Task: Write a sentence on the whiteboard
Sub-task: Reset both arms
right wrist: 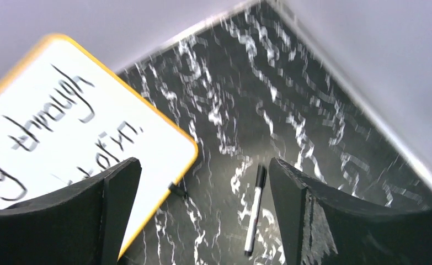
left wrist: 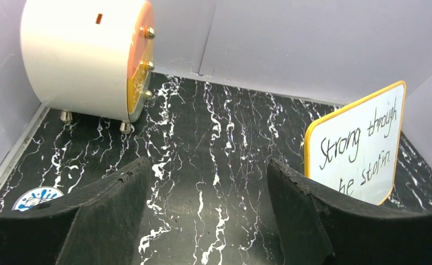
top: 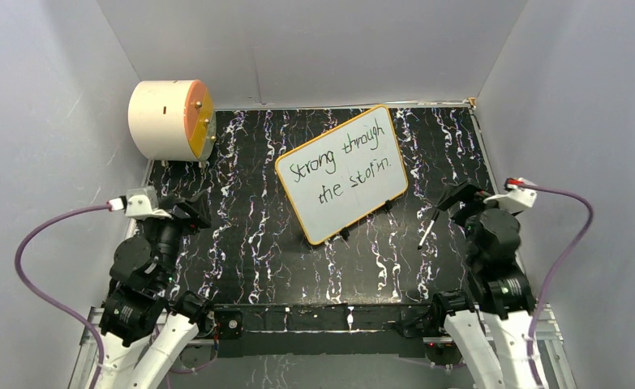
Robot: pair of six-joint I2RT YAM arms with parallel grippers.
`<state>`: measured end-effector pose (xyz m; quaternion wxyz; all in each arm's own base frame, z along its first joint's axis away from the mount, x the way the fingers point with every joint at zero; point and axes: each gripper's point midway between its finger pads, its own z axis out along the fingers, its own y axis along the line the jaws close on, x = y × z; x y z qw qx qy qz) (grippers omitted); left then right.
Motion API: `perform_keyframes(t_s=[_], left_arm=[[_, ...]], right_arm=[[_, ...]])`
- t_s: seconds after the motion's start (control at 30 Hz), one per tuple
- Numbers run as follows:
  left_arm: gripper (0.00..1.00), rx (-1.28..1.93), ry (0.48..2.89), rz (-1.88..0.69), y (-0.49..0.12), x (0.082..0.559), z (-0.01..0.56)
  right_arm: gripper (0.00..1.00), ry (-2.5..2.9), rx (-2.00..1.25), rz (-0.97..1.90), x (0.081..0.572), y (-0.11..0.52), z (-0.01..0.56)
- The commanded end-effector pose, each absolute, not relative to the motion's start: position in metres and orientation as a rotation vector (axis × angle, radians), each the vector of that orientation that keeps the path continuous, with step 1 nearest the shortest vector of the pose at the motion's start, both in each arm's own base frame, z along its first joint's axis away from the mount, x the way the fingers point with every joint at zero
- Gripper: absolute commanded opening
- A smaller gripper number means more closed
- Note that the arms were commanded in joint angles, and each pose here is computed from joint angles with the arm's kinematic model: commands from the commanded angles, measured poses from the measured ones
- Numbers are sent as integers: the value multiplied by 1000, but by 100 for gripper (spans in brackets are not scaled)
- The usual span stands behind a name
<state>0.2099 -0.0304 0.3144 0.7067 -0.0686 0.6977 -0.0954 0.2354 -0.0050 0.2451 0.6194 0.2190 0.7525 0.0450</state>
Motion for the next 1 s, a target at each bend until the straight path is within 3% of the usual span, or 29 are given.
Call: perform_keyframes(t_s=[0.0, 0.43, 0.97], left_arm=[[73, -223, 1503, -188, -13, 197, 330], [73, -252, 1523, -176, -13, 203, 297], [73, -255, 1503, -191, -14, 205, 297]], right_arm=[[98, 1620, 373, 13, 211, -19, 298], [99, 1512, 259, -49, 201, -24, 290], [99, 1508, 250, -29, 204, -21, 286]])
